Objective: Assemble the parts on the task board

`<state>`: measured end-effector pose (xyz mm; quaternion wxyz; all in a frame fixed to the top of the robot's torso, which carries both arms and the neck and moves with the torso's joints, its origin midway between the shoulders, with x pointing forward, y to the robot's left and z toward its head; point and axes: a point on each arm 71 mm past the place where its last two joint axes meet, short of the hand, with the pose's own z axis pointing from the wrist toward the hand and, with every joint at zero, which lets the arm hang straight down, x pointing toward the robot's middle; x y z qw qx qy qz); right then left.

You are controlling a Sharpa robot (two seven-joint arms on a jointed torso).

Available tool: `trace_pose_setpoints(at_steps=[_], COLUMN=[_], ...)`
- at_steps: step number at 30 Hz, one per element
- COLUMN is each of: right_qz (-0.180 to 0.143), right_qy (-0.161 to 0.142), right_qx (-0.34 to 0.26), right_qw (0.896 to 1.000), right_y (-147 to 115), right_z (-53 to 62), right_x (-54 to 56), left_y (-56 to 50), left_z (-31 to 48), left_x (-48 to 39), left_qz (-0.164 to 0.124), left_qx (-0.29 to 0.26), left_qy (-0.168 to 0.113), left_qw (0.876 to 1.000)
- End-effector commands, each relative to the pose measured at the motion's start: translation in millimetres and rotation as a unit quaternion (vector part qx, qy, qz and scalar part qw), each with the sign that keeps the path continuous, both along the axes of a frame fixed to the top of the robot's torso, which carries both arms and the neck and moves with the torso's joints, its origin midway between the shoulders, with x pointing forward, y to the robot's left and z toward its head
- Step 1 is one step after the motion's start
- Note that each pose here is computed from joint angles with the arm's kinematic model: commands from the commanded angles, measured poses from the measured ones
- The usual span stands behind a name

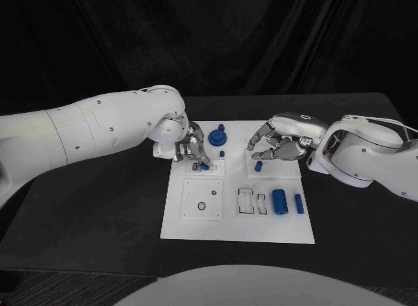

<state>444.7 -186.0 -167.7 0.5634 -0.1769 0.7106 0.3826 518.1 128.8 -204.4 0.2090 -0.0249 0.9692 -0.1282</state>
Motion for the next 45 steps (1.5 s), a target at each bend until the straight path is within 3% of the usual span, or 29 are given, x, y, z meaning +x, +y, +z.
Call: trace_pose_setpoints(at_steps=[1,45], right_qz=[-0.004,-0.007], right_qy=[0.004,0.007], right_qx=[-0.005,-0.009], right_qw=[1.0,1.0], right_y=[-0.7,-1.4], right_z=[-1.9,-3.7], right_x=[0.1,1.7], left_y=[-1.3,-1.1], left_z=[-5.9,-6.7], left_x=[-2.5,-2.8], left_qz=[-0.002,0.002], left_qx=[-0.003,-0.012], left_qy=[0.005,0.0], left_qw=[1.0,1.0])
